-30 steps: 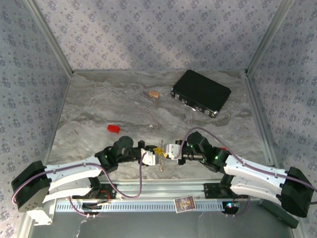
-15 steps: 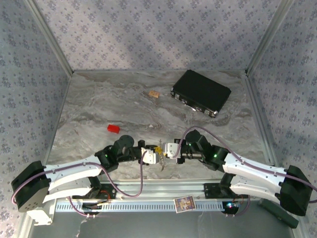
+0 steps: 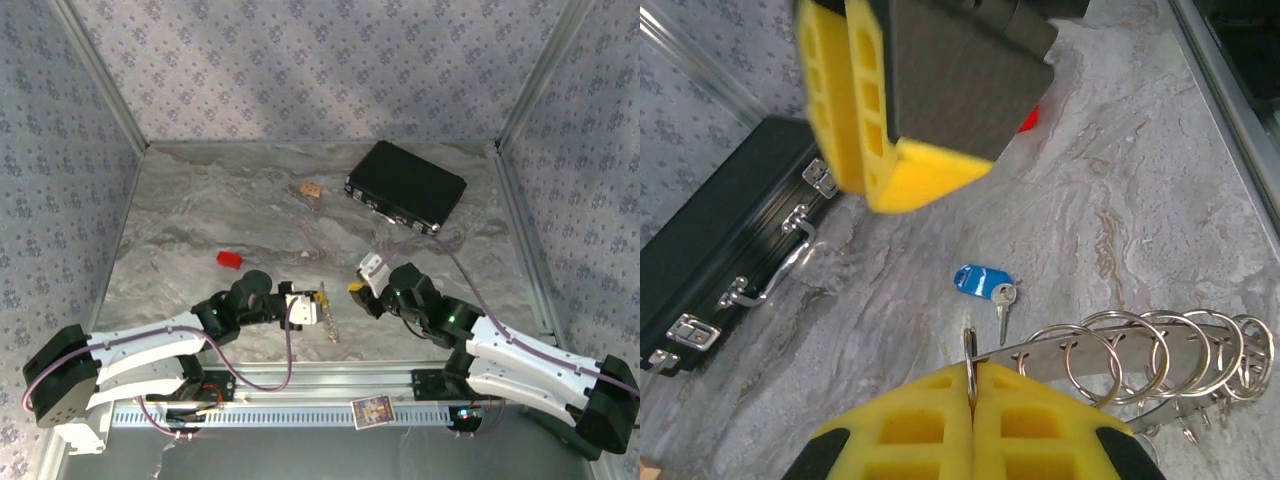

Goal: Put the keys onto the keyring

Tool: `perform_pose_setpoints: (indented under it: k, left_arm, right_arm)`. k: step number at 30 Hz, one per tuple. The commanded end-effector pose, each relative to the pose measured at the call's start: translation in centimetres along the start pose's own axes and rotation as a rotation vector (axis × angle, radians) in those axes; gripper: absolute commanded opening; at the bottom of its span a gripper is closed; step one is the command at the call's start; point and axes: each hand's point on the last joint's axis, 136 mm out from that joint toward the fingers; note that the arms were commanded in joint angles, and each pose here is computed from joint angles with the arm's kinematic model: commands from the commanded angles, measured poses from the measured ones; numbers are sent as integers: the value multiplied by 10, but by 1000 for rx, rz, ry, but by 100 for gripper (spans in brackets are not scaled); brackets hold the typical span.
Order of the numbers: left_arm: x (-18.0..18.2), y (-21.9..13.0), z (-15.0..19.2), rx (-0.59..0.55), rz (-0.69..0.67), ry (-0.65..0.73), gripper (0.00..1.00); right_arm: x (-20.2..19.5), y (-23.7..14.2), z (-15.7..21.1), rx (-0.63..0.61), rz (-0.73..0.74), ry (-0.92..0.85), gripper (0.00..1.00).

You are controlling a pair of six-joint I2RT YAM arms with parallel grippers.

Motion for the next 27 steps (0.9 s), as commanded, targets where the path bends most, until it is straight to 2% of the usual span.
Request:
perform_pose_setpoints:
  k: [1,5,11,21,27]
  left_arm:
    - [11,-2,-19,-36,-21,-81,0]
    - [11,-1,-14,-1,-19,-123,0]
    - [10,-1,-12,10,-15,-141,0]
    - [7,0,-12,11,1,-137,0]
    - [6,2,-12,9,8,-132,0]
  right_arm:
    - [-40,-7,59,263,288,460,31]
    - [-25,7,76,462,245,504,37]
    - [-30,21,94,691,294,342,43]
    - [-21,49,101,819,254,259,41]
    - [-20,55,108,865,252,254,35]
Point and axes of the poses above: each hand's point on the last joint's axis, 136 mm out from that joint toward the fingers, its own y axis out along the fingers, its own x axis along the line the jaws close on, z = x × y, and after that the axes turned 2 degrees about -y, right-handed
